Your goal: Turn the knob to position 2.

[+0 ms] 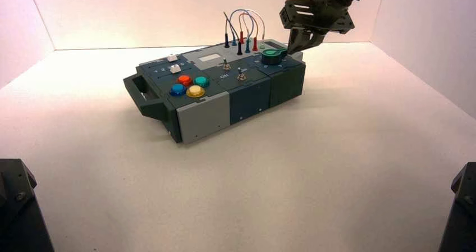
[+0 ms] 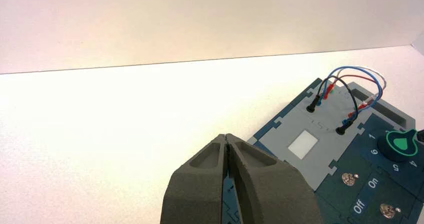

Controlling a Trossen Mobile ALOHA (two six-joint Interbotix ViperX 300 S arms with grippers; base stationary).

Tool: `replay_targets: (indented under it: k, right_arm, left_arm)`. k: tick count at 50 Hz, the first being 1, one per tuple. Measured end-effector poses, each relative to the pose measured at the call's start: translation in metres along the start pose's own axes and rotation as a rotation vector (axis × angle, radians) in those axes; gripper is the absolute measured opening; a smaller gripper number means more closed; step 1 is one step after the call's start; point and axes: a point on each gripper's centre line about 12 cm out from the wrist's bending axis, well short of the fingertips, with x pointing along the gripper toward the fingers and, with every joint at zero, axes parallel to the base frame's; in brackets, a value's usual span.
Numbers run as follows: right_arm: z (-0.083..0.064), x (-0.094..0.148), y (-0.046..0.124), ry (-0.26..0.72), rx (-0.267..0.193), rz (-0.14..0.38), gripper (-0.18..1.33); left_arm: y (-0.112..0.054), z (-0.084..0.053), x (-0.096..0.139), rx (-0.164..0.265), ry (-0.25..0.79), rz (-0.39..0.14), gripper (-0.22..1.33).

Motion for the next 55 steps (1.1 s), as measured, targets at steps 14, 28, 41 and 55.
replay_targets:
  k: [14,28,41,55]
  right_arm:
    - [0.004,0.003,0.000,-0.005,0.001,0.001,-0.14]
    - [0.006,0.012,0.001,0.014,-0.001,0.014,-0.14]
    - [0.008,0.014,0.001,0.014,0.000,0.017,-0.14]
    - [0.011,0.017,0.000,0.015,-0.001,0.020,-0.14]
  left_arm:
    - [0.000,0.000,0.000,0.000,0.000,0.000,-0.16]
    - [0.000,0.000,0.000,0.000,0.002,0.000,-0.16]
    - [0.000,0.000,0.000,0.001,0.000,-0.002,-0.16]
    - [0.000,0.000,0.000,0.001,0.000,-0.001,-0.16]
